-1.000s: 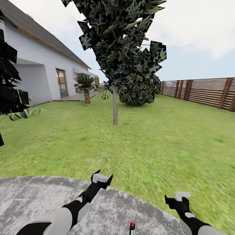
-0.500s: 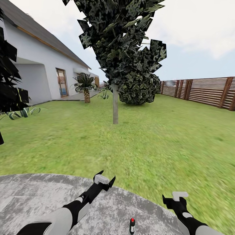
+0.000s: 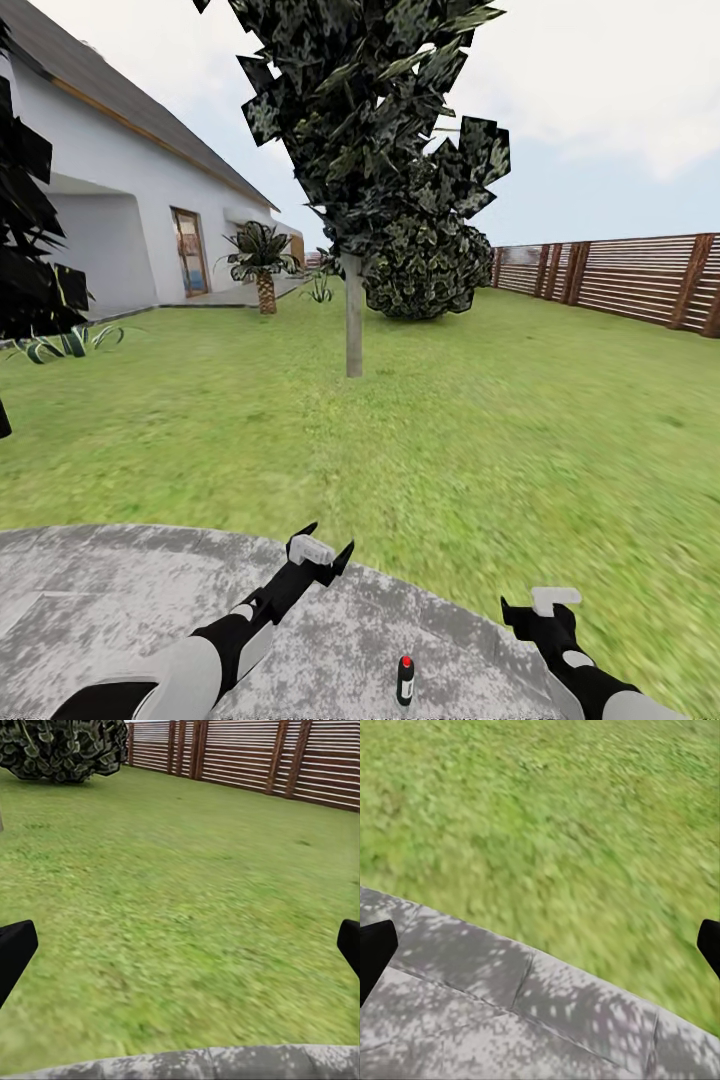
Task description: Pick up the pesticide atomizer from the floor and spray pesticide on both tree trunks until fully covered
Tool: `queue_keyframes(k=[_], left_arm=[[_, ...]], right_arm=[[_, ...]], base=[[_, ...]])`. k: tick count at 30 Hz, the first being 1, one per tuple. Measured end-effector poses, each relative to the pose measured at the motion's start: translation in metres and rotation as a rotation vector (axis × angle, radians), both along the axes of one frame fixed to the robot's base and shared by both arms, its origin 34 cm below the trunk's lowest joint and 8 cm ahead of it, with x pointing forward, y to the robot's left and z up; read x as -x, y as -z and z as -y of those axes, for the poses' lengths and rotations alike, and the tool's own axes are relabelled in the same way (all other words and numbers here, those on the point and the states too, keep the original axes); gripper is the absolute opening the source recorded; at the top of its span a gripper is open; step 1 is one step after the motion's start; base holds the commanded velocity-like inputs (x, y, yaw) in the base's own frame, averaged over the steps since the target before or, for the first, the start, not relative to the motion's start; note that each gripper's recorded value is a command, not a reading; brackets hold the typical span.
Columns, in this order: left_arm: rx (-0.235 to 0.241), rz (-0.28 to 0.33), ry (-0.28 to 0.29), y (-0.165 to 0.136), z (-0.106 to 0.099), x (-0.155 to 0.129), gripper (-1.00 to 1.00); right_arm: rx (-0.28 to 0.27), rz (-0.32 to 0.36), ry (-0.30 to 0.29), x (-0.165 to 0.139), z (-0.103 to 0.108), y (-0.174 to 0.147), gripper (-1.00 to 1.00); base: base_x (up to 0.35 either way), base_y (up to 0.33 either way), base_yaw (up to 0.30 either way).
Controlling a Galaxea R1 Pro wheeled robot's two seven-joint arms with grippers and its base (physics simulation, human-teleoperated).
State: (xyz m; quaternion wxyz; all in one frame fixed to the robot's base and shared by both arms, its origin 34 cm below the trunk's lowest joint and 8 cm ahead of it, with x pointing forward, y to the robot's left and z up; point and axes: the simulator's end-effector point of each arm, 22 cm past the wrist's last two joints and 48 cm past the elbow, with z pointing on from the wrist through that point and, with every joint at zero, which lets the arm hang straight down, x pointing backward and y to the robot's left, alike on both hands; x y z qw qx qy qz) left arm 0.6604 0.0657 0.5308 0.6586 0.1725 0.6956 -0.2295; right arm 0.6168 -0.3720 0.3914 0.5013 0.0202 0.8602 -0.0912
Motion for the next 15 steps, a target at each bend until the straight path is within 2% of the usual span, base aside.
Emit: queue_keyframes(k=[9, 15], left_arm=[[-0.001, 0.0, 0.003, 0.021, 0.0, 0.006, 1.0], [0.005, -0.021, 0.073, 0.034, 0.013, 0.015, 1.0]], right_arm=[[0.0, 0.0, 0.001, 0.006, 0.0, 0.02, 1.0], [0.0, -0.024, 0.001, 0.009, 0.0, 0.034, 1.0]], base=[[0.0, 0.0, 0.0], [0.0, 0.0, 0.0]])
